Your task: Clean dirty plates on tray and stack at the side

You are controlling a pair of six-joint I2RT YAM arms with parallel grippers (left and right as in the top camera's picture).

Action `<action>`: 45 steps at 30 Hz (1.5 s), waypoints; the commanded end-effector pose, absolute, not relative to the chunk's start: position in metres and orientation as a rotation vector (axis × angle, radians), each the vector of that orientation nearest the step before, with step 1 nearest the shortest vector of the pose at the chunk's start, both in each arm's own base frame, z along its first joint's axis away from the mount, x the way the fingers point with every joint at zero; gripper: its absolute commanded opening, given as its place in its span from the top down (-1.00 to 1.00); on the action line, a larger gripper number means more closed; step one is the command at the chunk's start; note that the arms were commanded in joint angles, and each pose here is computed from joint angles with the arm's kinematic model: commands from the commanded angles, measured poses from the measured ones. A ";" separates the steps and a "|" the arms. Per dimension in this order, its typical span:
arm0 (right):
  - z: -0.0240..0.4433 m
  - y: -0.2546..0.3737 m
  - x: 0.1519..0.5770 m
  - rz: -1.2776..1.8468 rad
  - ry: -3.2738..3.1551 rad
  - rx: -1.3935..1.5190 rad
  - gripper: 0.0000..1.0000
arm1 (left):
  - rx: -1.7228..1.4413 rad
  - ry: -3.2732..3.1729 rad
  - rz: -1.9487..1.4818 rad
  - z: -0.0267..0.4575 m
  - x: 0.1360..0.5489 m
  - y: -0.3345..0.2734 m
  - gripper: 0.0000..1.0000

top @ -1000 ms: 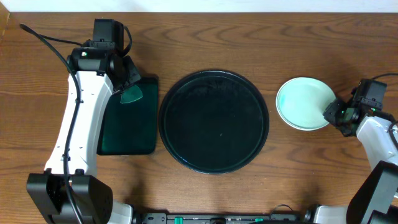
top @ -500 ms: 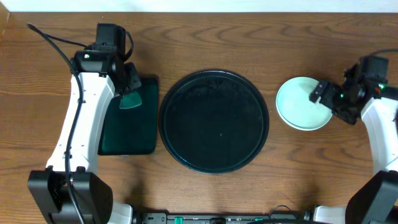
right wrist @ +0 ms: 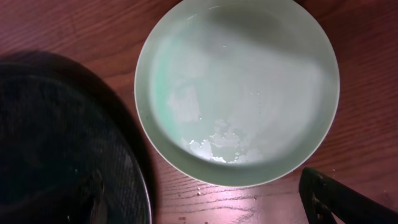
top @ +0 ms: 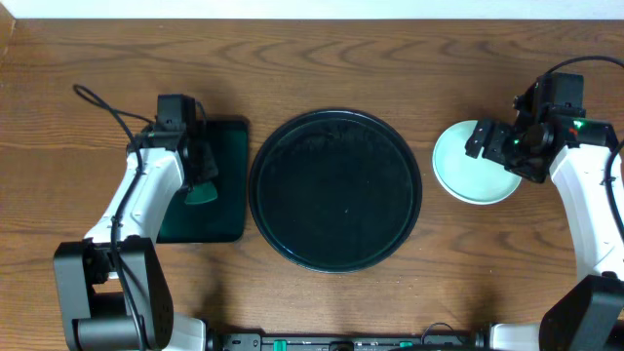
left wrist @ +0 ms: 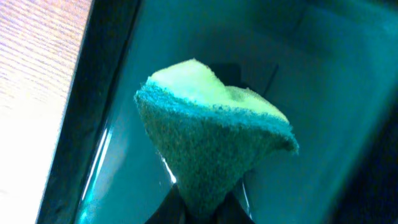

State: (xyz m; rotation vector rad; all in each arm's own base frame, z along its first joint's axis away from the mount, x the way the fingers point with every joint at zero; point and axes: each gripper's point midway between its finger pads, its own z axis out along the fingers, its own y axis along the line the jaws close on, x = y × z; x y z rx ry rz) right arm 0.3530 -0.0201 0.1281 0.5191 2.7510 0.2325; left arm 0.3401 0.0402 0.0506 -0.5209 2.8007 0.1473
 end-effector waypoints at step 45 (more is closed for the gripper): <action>0.329 -0.007 0.211 0.082 2.277 0.150 -0.99 | -0.493 2.519 0.096 0.189 0.325 0.042 -0.50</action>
